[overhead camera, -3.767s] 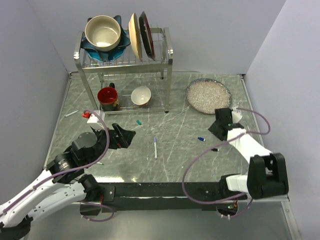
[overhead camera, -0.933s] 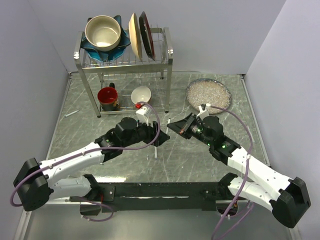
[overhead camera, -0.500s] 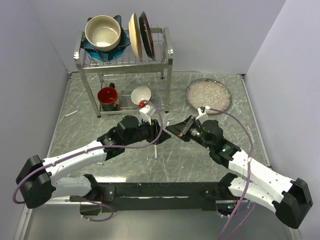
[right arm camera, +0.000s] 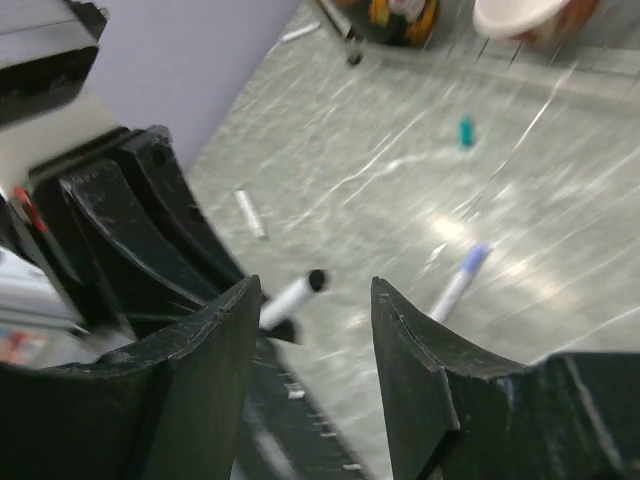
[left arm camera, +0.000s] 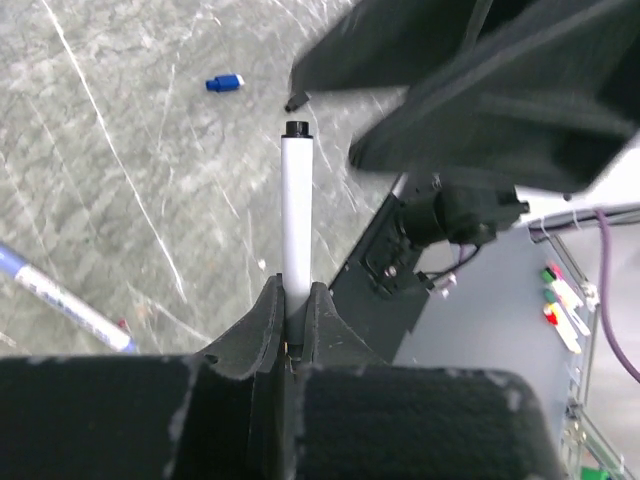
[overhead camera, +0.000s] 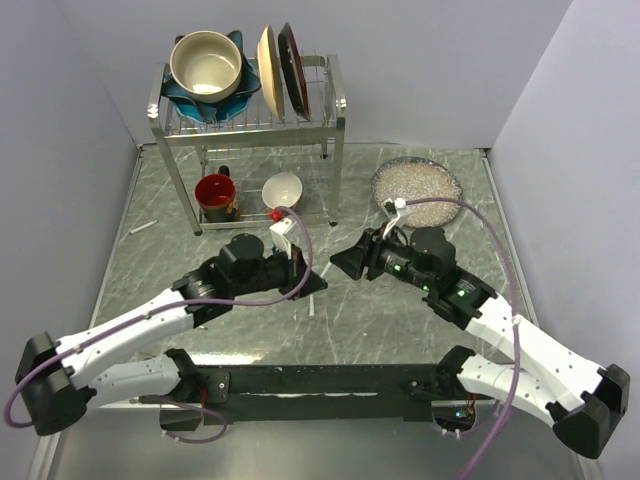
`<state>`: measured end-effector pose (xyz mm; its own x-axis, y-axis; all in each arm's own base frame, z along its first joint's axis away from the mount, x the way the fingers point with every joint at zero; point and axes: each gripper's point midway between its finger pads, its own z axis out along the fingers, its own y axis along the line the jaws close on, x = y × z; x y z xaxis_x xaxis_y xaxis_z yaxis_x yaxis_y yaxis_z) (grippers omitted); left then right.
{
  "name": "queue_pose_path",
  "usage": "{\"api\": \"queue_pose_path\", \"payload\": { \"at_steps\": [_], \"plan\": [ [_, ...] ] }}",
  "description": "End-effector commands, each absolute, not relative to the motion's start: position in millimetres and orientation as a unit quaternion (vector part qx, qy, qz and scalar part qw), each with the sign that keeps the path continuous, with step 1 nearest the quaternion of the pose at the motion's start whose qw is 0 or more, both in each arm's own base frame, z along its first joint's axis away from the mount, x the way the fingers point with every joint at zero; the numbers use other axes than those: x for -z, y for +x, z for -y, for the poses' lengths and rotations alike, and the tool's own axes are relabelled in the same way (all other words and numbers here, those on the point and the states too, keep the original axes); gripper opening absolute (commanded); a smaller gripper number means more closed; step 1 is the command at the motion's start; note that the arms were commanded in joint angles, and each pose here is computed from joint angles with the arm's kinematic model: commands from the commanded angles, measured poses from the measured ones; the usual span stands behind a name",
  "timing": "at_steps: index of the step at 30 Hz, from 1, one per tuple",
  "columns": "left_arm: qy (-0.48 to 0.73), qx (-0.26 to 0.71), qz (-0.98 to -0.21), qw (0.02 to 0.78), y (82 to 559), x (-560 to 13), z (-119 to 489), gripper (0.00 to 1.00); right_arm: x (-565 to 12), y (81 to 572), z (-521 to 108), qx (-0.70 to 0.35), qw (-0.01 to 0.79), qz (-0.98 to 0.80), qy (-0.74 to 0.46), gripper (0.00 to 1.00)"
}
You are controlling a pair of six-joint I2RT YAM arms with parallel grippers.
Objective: Insert the pens into the pen caps
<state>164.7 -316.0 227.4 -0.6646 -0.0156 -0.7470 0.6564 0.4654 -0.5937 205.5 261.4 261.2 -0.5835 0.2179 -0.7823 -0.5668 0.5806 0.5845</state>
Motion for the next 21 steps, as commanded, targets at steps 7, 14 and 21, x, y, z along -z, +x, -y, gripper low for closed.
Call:
{"api": "queue_pose_path", "payload": {
  "at_steps": [7, 14, 21],
  "plan": [
    [0.211, 0.475, -0.791, 0.323, 135, -257, 291, 0.01, -297, 181, -243, -0.198, 0.662, -0.536, -0.485, 0.53],
    [0.214, 0.478, -0.803, 0.283, 127, -260, 295, 0.01, -292, 168, -260, -0.093, 0.672, -0.436, -0.592, 0.53],
    [0.229, 0.500, -0.797, 0.251, 115, -257, 301, 0.01, -278, 163, -277, -0.022, 0.658, -0.375, -0.653, 0.50]
  ]
}}
